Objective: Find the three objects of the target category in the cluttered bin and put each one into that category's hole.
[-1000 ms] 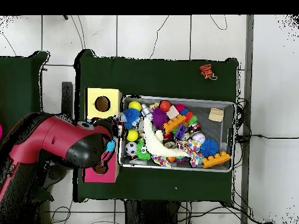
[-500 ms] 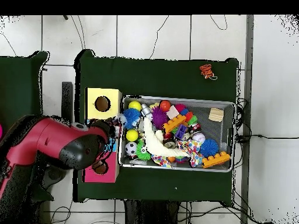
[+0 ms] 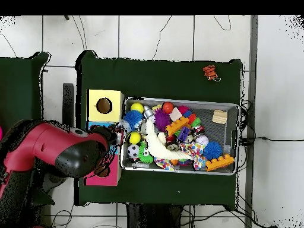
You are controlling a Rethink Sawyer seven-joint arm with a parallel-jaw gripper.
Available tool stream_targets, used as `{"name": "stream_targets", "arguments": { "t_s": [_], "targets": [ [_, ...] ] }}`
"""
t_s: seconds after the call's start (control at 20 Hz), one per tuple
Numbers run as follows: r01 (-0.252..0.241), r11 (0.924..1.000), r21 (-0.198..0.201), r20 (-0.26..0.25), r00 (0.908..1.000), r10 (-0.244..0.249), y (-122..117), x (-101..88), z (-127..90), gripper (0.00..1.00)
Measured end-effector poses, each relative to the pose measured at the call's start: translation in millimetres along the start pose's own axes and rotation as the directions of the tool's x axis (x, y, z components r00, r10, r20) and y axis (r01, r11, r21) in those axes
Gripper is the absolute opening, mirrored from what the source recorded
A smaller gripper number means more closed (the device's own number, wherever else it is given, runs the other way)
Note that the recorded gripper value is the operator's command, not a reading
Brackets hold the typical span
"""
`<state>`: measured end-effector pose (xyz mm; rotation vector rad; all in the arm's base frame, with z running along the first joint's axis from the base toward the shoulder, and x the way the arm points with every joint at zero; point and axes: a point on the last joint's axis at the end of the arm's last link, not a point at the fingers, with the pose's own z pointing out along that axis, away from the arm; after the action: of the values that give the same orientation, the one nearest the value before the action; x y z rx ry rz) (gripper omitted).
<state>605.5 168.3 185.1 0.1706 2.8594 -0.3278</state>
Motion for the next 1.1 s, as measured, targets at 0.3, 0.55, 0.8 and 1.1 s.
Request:
{"name": "stream_targets", "arguments": {
  "t_s": [0.3,0.55,0.8,1.1],
  "targets": [
    [-0.002,0.9999,0.012,-0.018,0.9998,0.002,-4.2,-2.9,-6.8,0.0],
    [-0.001,0.9999,0.012,-0.015,0.9999,0.001,-3.6,-3.7,-7.2,0.0],
    [0.005,1.0,0.004,-0.013,0.9999,-0.005,1.7,-1.4,-7.2,0.0],
    [0.012,0.9999,-0.002,-0.01,0.9999,-0.012,6.8,0.3,-8.1,0.0]
  ]
}}
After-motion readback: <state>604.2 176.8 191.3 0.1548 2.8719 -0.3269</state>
